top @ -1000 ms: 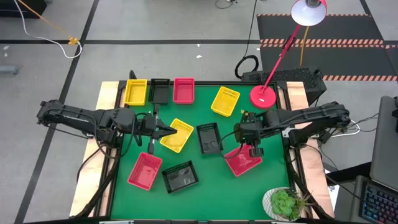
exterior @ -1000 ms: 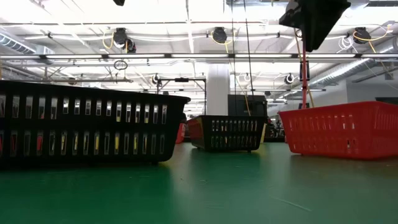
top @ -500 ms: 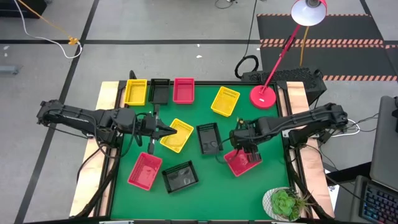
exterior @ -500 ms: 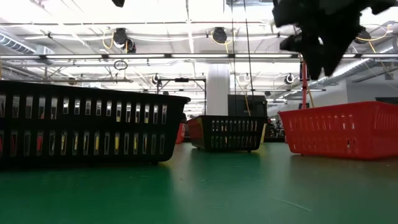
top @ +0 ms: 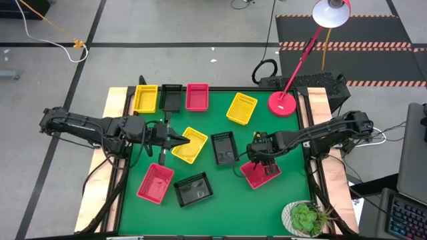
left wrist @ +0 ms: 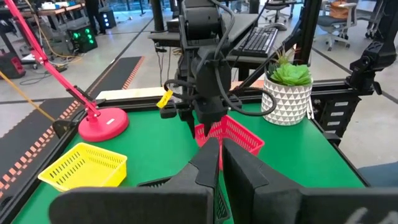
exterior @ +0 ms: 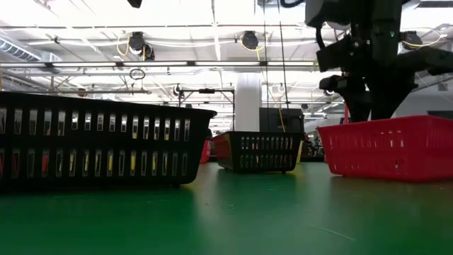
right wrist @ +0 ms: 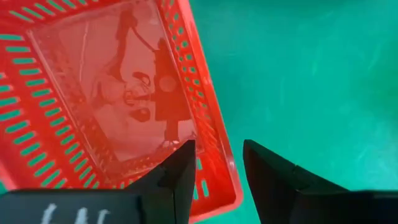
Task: Stack baskets by color
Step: Stack the bottom right red bin on top of the top red bin
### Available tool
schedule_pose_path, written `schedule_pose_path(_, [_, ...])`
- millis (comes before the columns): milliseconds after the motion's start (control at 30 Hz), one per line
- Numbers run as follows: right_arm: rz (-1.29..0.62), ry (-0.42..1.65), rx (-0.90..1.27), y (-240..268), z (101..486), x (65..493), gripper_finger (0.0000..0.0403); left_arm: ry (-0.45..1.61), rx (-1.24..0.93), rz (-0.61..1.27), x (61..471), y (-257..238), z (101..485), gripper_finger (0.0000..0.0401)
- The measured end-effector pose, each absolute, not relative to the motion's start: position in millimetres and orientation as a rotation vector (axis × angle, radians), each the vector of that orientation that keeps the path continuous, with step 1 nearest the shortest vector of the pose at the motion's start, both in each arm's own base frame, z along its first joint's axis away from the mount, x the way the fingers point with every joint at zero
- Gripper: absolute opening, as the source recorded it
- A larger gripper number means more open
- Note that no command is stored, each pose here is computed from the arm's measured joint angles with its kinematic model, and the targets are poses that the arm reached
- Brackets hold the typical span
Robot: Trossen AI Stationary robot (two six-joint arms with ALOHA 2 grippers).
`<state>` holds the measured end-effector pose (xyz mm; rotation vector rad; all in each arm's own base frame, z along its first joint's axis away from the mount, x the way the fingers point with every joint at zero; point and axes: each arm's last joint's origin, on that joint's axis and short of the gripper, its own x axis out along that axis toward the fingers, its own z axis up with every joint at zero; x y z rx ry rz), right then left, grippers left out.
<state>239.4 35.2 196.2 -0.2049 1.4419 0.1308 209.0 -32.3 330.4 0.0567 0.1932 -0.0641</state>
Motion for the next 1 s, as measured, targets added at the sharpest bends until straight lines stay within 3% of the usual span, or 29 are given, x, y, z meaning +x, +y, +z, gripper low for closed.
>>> schedule_pose_path(233, [0.13,1.469,-0.204,34.4,188.8,234.7,0.012,0.193,0.044,-0.068,208.9,-33.4,330.5,0.0024])
schedule_pose_path(567, [0.132,1.468,-0.205,34.5,189.4,234.3,0.0012,0.192,0.049,-0.074,208.6,-34.7,330.5,0.0024])
schedule_pose_path(800, [0.132,1.449,-0.199,33.6,198.7,228.3,0.0026,0.192,0.049,-0.074,208.6,-34.7,330.5,0.0024])
schedule_pose_path(1000, [0.115,1.381,-0.113,33.3,221.9,219.4,0.0007,0.192,0.065,-0.076,208.6,-34.7,330.5,0.0024])
